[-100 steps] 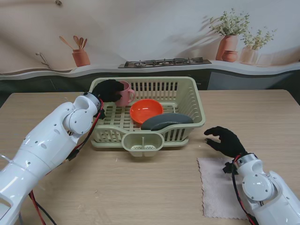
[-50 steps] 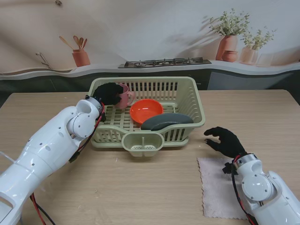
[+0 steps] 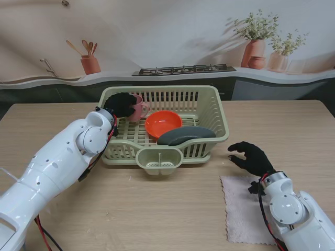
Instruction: Clear dishes and wipe the table
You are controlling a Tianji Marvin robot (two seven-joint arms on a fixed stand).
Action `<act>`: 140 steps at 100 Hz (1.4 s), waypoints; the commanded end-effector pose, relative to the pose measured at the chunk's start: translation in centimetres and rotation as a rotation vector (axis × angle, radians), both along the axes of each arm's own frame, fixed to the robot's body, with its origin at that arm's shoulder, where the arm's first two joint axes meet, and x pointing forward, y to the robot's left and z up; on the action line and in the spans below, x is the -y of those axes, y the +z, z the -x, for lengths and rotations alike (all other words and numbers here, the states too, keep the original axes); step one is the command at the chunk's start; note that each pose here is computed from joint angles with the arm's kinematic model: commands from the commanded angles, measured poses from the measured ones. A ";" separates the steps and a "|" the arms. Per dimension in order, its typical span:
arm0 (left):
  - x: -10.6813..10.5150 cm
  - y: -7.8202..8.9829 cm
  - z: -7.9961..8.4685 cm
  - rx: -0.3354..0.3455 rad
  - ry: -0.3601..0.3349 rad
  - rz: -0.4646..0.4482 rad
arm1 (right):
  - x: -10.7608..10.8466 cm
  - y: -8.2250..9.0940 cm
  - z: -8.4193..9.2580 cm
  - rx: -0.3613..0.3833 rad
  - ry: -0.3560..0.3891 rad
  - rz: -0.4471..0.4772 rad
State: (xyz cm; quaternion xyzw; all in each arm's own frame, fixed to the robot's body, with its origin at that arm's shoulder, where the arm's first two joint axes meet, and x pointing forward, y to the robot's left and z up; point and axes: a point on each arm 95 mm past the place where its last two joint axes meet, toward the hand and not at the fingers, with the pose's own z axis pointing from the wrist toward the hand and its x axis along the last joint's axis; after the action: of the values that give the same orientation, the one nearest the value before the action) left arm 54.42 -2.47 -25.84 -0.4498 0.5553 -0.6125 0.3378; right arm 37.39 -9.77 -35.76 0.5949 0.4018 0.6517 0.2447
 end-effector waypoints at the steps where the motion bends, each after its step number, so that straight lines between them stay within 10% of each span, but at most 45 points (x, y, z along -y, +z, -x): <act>1: -0.2 -1.0 0.2 -0.040 0.014 -0.007 | -0.2 -0.2 0.1 -0.010 0.009 0.000; 98: 0.2 -2.0 0.6 -0.173 0.092 0.001 | -0.1 -0.3 0.0 -0.006 0.007 -0.002; 140: 0.0 -0.5 0.6 -0.108 0.050 0.054 | 0.0 -0.3 0.0 -0.005 0.009 -0.001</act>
State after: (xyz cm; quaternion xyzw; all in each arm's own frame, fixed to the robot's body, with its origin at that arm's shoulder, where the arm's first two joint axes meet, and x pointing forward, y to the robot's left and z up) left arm 54.01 -2.60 -26.36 -0.5064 0.5445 -0.5906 0.3133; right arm 37.45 -9.95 -35.96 0.5957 0.3999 0.6517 0.2460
